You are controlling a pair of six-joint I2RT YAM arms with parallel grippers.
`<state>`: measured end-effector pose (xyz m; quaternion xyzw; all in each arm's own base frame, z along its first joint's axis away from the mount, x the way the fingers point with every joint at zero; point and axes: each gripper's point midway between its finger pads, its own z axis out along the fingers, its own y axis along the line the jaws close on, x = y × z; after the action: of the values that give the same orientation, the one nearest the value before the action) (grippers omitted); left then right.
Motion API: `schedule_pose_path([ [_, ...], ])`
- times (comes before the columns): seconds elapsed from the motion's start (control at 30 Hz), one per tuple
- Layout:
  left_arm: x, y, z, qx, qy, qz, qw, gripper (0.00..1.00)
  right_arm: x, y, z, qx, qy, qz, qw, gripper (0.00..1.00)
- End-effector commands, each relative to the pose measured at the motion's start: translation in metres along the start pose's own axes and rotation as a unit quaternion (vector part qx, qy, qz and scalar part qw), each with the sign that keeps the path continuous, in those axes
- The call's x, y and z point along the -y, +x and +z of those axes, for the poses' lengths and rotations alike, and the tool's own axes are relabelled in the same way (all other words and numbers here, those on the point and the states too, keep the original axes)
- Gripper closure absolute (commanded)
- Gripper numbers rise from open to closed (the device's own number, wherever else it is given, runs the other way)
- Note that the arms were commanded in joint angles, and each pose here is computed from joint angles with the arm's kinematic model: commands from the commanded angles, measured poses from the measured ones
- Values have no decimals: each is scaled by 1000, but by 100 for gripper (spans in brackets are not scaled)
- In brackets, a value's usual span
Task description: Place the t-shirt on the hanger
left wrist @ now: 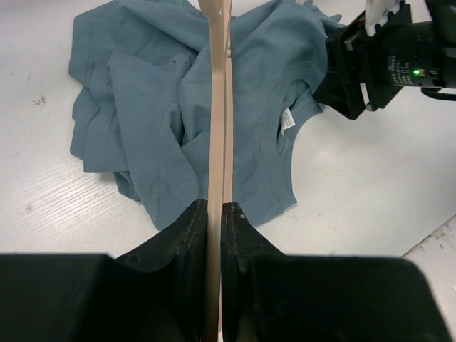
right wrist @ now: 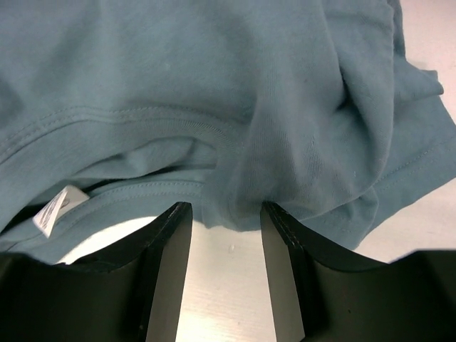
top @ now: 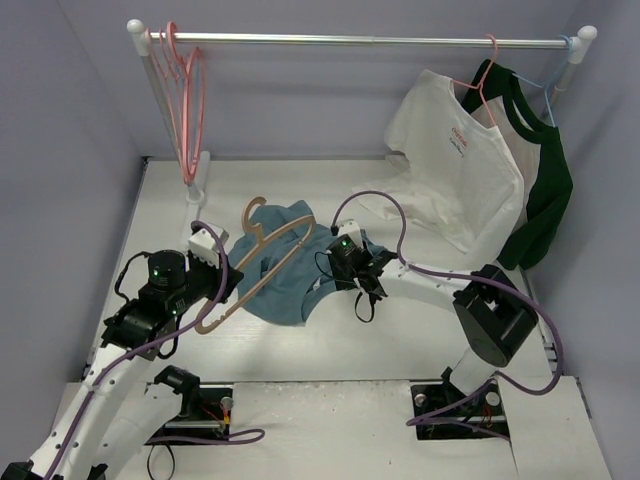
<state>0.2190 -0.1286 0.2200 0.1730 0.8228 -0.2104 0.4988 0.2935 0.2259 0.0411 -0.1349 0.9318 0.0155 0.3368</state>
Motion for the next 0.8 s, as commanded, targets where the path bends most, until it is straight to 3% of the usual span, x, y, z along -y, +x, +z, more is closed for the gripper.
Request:
schedule_pose_path([
  [0.0,14,-33,-3,55,33,12,998,100,2,-20,7,35,7,26,999,56],
  [0.17,19,-37,-6,57,45,9,997,100,12,-19,19,29,11,35,999,65],
  [0.3,25,-36,-10,57,58,6,997,100,22,-23,21,33,11,42,998,88],
  [0.4,31,-37,-15,56,73,6,996,100,28,-32,16,39,3,42,998,99],
  [0.77,53,-27,-24,35,135,15,990,100,49,-77,-8,48,-46,47,997,100],
])
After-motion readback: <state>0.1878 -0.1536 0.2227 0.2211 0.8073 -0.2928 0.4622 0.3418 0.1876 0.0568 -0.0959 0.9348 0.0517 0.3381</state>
